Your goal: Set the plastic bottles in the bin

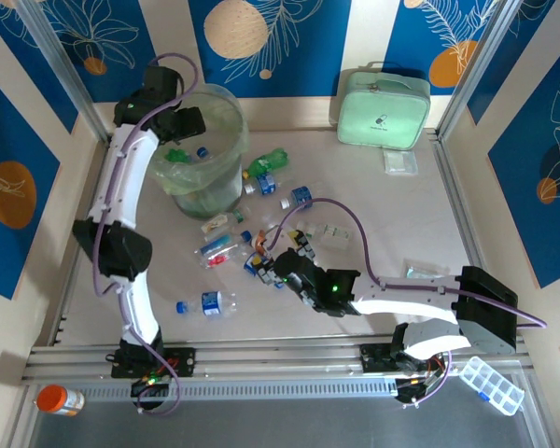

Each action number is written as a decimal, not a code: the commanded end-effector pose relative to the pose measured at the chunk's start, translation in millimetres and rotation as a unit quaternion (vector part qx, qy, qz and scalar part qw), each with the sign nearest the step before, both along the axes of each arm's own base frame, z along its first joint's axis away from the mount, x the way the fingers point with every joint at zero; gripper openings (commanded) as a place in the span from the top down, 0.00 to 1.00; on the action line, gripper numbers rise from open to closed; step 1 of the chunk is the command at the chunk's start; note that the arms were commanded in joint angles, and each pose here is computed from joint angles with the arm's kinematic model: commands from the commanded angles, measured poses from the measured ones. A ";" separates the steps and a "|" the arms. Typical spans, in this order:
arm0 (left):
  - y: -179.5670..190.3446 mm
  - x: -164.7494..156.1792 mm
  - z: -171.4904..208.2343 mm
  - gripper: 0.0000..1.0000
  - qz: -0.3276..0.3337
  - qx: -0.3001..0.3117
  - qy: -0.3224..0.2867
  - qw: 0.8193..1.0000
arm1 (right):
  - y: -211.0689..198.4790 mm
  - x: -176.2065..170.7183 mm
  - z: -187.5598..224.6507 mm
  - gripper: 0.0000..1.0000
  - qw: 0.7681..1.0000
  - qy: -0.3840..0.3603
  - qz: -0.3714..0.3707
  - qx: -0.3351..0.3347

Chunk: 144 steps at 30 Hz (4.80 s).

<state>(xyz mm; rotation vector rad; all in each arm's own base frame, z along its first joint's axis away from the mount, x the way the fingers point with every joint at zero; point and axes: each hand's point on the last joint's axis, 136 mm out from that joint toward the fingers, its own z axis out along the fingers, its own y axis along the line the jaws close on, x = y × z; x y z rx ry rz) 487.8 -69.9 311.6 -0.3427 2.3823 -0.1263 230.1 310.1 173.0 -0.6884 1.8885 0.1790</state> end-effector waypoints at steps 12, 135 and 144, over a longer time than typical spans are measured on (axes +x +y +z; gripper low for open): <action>-16.6 -148.1 54.5 0.21 0.023 -0.109 -0.149 0.983 | -3.1 0.9 23.9 0.10 0.999 -0.018 0.000 0.036; -133.4 -292.4 -45.3 0.64 -0.380 -0.422 -0.336 0.752 | 69.8 -50.0 25.0 0.73 0.950 0.152 0.251 0.108; -131.2 -292.1 -47.9 0.52 -0.373 -0.409 -0.334 0.763 | 63.6 -47.1 27.4 0.73 0.953 0.146 0.241 0.110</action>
